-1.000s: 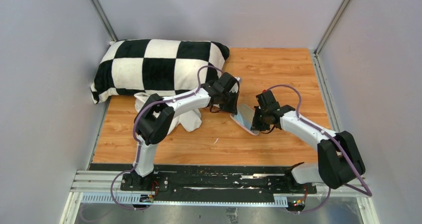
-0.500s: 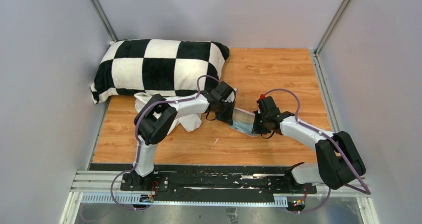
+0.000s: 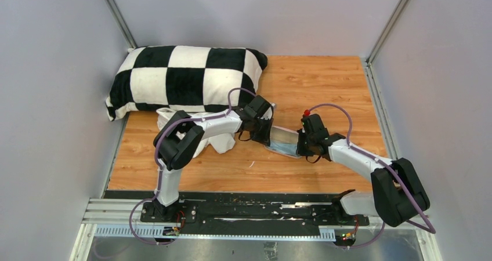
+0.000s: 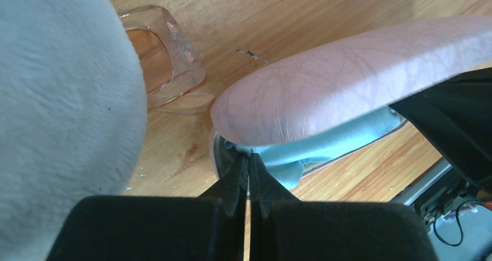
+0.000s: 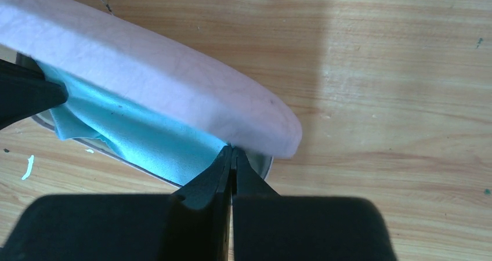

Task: Organize the sunglasses
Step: Place the glasses cleaning cloth in the sunglasses case.

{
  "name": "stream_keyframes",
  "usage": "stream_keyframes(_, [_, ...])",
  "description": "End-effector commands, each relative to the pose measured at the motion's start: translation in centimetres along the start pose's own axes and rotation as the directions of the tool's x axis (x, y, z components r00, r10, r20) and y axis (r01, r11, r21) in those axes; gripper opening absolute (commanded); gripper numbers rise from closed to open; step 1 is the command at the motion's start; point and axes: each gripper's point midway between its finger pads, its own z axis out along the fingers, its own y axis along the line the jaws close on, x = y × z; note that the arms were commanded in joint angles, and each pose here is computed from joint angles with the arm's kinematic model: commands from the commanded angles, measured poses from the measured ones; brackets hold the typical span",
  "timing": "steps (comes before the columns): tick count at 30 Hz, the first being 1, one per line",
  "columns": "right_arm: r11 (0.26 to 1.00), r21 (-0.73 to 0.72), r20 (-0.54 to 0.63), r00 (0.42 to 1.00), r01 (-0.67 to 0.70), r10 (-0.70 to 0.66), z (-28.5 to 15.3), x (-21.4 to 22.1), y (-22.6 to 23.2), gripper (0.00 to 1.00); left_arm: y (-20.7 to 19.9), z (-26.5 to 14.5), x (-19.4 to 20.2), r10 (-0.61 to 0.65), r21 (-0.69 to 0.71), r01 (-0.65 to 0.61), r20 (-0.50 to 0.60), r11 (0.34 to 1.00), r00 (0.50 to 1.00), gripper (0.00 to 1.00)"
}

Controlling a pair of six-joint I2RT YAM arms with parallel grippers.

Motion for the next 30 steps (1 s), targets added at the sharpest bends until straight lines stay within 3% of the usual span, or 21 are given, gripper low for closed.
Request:
stream_keyframes(1, [0.997, 0.075, 0.008, 1.000, -0.023, 0.023, 0.1, 0.7, -1.9, 0.00, -0.3, -0.1, -1.2, 0.017, -0.002, -0.017, 0.021, 1.000, 1.000, 0.00])
stream_keyframes(28, [0.995, 0.067, 0.043, 0.997, -0.069, 0.066, -0.6, 2.0, -2.4, 0.00, 1.1, 1.0, -0.7, -0.006, -0.065, 0.004, -0.024, 0.998, 1.000, 0.00])
stream_keyframes(30, [0.995, 0.067, 0.040, 0.997, -0.068, 0.065, -0.5, 2.1, -2.4, 0.00, 0.9, 0.9, -0.6, -0.006, -0.063, 0.004, -0.028, 0.998, 1.000, 0.06])
